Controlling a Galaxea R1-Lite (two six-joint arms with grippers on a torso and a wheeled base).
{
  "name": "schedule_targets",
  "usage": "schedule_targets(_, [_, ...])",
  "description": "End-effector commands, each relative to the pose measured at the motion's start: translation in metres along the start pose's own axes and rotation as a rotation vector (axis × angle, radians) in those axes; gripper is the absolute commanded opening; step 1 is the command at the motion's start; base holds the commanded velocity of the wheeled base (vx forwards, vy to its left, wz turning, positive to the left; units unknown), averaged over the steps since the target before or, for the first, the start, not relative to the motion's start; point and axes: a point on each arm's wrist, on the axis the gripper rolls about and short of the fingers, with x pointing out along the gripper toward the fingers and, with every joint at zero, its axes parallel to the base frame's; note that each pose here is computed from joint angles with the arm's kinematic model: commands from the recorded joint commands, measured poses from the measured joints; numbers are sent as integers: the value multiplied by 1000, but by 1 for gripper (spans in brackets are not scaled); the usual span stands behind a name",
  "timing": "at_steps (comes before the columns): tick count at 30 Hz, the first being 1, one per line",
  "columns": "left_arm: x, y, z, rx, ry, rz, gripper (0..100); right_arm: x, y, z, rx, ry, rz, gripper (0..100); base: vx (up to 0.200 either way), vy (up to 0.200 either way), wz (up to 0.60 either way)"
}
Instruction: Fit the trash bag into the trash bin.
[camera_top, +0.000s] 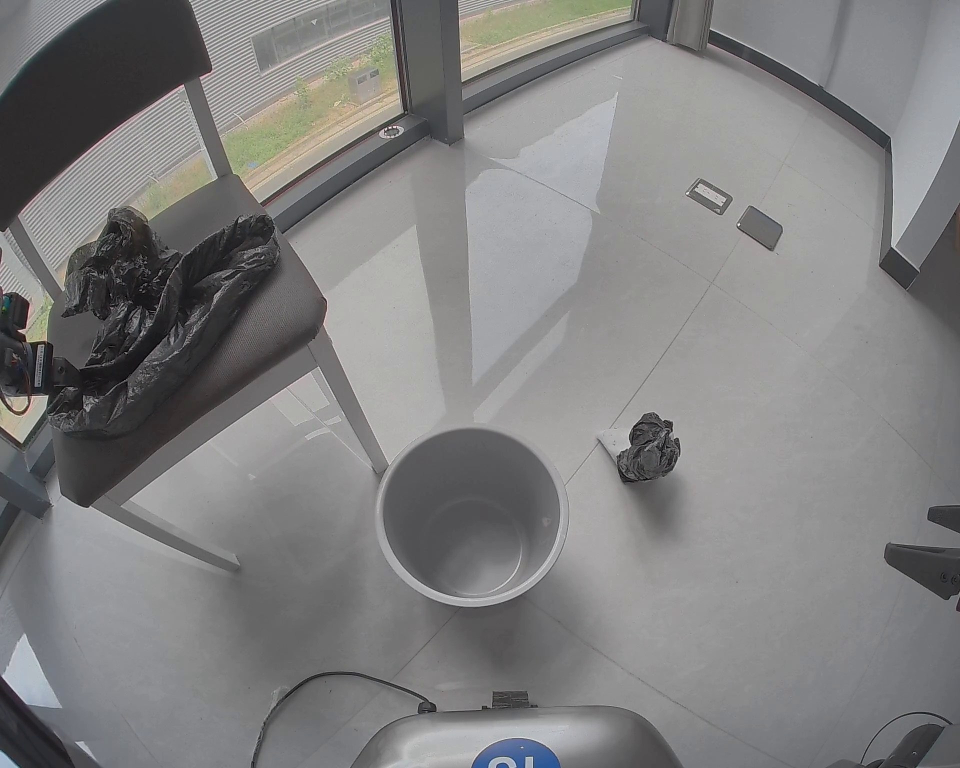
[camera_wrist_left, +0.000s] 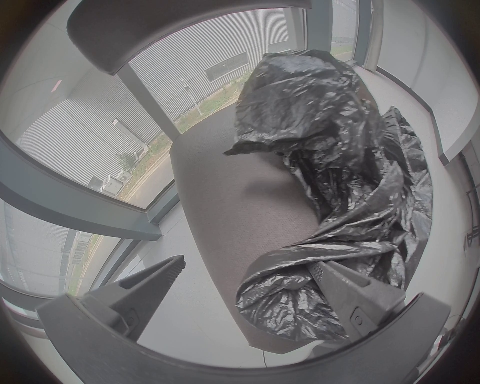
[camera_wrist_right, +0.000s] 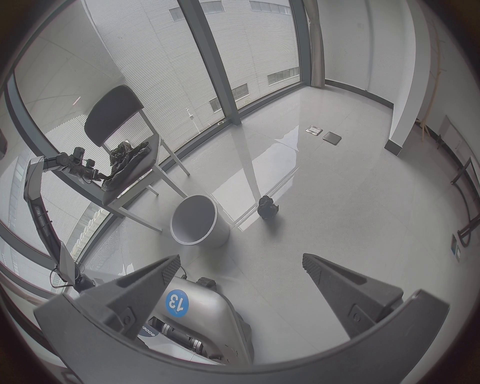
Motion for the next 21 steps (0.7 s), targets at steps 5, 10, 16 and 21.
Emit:
schedule_targets(5, [20,10,5,-26,32,30,100,0,0,1,-1,3,1,100,0,0,0])
schedule_targets(10, [8,8,3,-43,28,32,100,0,0,0,0,6,-1,100,0,0,0])
schedule_targets(16, [-19,-3,-2,-64,40,-40,100,1,0,-2,2,15,-2,100,0,0,0])
schedule_targets(21, [-29,-8,-1,-121,10,-52,100,1,-1,-3,3,16,-3,100,0,0,0])
